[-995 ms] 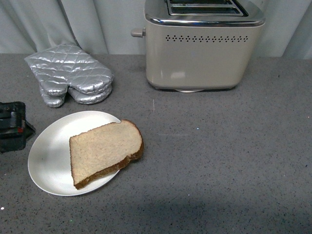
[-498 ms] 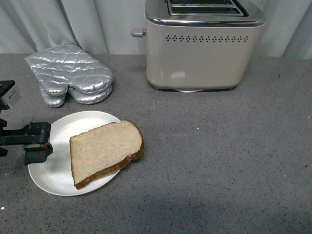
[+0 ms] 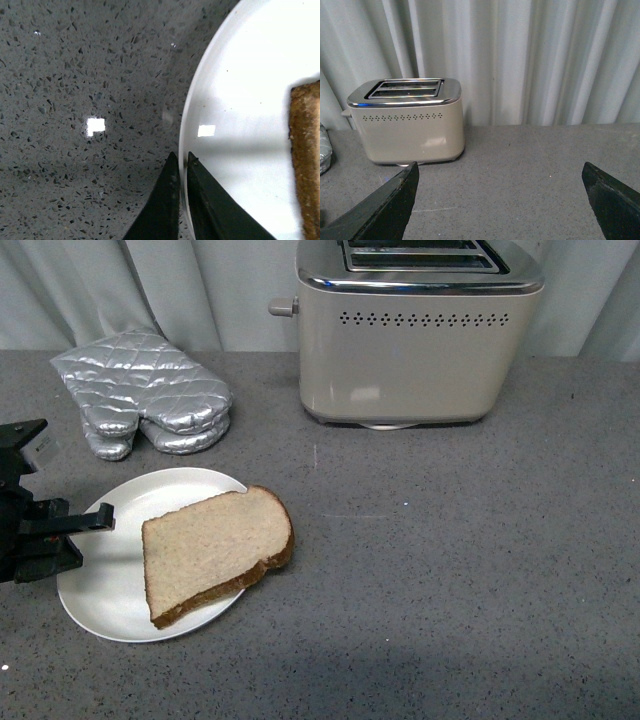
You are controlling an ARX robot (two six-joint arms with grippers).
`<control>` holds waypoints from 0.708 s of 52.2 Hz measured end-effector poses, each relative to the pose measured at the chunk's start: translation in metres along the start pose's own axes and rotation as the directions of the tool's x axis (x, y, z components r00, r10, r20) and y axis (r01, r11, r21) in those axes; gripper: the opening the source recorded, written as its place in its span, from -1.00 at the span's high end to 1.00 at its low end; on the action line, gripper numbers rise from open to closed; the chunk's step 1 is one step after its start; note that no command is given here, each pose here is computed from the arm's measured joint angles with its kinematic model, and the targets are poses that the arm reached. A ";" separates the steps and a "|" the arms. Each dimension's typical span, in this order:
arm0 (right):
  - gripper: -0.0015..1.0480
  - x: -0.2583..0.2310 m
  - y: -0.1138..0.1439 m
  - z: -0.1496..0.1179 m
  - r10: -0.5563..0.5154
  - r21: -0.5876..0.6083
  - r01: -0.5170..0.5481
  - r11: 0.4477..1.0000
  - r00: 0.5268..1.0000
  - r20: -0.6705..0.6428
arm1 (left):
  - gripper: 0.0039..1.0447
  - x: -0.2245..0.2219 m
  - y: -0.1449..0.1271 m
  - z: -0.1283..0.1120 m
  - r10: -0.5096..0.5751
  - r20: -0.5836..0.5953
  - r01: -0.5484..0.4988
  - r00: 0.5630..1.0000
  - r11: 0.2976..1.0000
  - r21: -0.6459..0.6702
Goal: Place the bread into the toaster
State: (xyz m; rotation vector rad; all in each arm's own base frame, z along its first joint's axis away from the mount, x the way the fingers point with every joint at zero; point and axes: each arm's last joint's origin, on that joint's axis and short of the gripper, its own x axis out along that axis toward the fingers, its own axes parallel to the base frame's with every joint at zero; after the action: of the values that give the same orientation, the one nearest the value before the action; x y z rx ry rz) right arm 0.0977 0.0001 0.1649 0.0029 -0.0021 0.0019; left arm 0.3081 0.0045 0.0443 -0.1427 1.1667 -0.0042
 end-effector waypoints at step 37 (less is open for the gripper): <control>-0.81 0.000 0.000 0.000 0.000 0.000 0.000 1.000 1.000 0.000 | 0.94 -0.006 -0.110 0.010 -0.282 -0.021 0.280 0.959 0.957 -0.070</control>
State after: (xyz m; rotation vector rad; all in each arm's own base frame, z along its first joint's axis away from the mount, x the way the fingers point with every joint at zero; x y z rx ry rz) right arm 0.0977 0.0001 0.1649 0.0029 -0.0021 0.0019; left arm 0.3226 -0.1027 0.0664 -0.3679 1.1692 -0.2197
